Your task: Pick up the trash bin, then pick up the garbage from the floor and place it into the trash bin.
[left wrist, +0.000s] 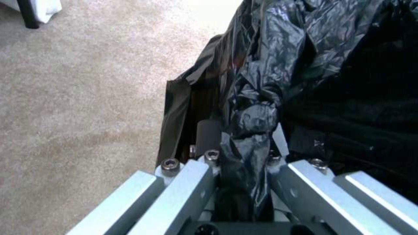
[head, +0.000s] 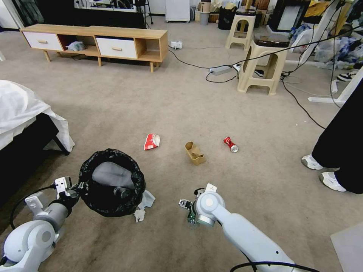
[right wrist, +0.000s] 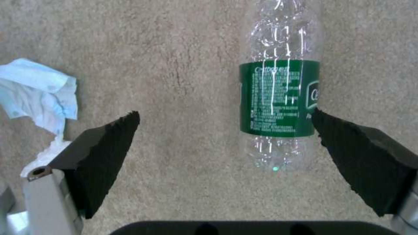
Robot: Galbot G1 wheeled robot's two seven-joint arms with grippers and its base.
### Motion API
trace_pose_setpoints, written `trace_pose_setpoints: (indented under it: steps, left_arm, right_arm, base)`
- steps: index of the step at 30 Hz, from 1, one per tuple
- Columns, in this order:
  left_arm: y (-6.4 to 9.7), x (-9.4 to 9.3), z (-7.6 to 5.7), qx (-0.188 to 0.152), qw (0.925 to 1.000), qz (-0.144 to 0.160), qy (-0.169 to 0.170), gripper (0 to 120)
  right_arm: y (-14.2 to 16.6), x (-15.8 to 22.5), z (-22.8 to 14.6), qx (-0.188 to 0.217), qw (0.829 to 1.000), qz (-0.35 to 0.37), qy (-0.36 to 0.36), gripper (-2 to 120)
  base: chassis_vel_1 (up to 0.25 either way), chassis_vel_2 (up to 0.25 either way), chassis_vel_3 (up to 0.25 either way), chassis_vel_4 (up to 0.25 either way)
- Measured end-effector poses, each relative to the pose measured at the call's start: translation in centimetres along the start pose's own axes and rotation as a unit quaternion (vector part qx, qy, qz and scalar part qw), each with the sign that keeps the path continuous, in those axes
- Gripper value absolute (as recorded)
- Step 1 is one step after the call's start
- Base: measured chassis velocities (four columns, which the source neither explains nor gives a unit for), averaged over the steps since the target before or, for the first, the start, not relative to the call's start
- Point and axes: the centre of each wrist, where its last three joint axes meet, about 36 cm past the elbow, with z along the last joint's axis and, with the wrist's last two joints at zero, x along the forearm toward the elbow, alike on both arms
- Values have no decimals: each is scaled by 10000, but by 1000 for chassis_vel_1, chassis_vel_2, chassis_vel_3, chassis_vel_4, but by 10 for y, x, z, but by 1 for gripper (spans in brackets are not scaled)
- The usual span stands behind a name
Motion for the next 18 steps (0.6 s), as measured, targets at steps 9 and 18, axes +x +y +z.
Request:
trace_pose_setpoints:
  steps: [9,18]
  left_arm:
    - [0,-4,4,2,10000,6,65,1]
    - [-1,-6,8,-17,9999,8,109,1]
  right_arm:
    - [-15,-13,-19,-128,9997,196,10,100]
    - [-26,-13,-29,-158,9996,225,-80,100]
  base:
    - [0,0,0,0]
    - [0,0,0,0]
